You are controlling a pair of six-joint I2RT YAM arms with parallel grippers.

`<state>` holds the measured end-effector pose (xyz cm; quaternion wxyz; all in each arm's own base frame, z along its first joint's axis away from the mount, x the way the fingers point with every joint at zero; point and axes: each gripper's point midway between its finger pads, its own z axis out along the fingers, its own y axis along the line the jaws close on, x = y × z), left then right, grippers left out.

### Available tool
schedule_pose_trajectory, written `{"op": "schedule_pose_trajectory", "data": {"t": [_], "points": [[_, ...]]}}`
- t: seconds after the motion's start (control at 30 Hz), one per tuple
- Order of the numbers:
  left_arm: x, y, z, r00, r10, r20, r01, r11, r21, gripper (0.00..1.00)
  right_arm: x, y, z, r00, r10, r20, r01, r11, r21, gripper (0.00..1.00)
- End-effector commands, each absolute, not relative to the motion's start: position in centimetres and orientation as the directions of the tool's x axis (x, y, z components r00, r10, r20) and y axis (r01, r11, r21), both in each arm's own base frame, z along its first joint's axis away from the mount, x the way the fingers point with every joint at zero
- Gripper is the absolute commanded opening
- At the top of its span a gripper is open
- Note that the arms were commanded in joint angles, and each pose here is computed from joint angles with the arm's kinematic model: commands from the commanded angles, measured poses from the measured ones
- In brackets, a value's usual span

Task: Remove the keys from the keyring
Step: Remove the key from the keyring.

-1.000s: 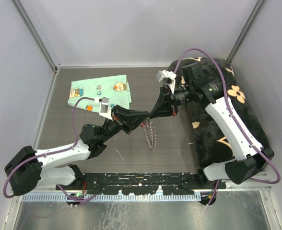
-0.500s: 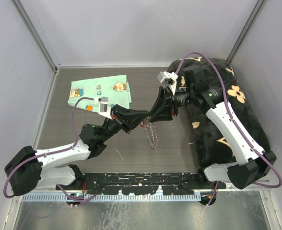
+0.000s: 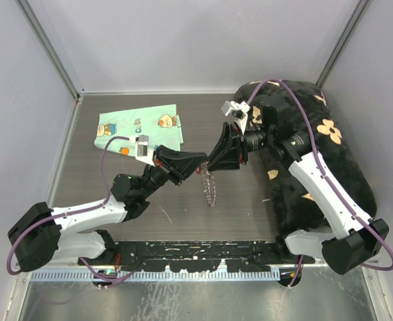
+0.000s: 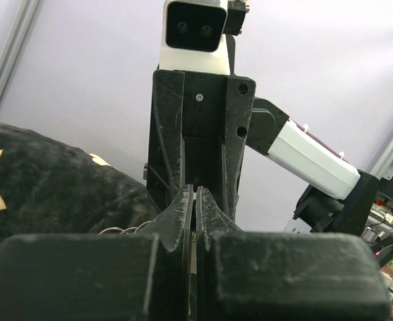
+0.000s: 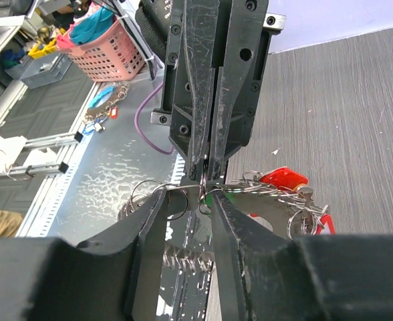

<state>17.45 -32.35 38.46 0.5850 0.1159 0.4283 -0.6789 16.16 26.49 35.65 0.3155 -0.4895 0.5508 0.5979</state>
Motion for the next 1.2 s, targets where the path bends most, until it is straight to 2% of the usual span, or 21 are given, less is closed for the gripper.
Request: {"op": "schedule_pose_trajectory", "data": {"t": [0.0,0.3,0.47,0.6,0.77,0.83,1.07,1.17], "points": [[16.5,-30.6,43.0,-0.219,-0.793,-0.568,0.929,0.008,-0.370,0.00,16.1,26.6,37.5,-0.277,-0.113,-0.954,-0.938,-0.185,0.294,0.37],[16.4,-31.1,43.0,-0.219,-0.791,-0.572,0.930,0.009,-0.369,0.00,16.4,26.6,37.5,-0.291,-0.099,-0.952,-0.939,-0.162,0.304,0.19],[16.4,-31.2,42.7,-0.215,-0.786,-0.579,0.931,0.014,-0.364,0.00,16.6,26.3,37.7,-0.282,-0.090,-0.955,-0.944,-0.152,0.293,0.01],[16.4,-31.0,42.3,-0.207,-0.784,-0.585,0.930,0.028,-0.366,0.01,16.7,26.1,37.6,-0.251,-0.090,-0.964,-0.954,-0.147,0.262,0.01],[16.4,-30.9,40.9,-0.182,-0.738,-0.649,0.928,0.089,-0.361,0.23,17.2,25.6,37.0,-0.155,-0.146,-0.977,-0.981,-0.097,0.170,0.01],[16.2,-30.8,40.5,-0.167,-0.707,-0.687,0.928,0.122,-0.351,0.28,17.4,25.2,36.4,-0.124,-0.190,-0.974,-0.987,-0.081,0.141,0.01],[15.6,-30.4,38.3,-0.097,-0.503,-0.859,0.932,0.258,-0.256,0.36,17.2,24.4,33.3,0.024,-0.426,-0.904,-0.998,-0.062,0.003,0.01],[14.8,-30.5,37.4,-0.077,-0.408,-0.910,0.945,0.261,-0.196,0.37,16.9,23.9,32.1,0.068,-0.523,-0.849,-0.996,-0.091,-0.024,0.01]]}}
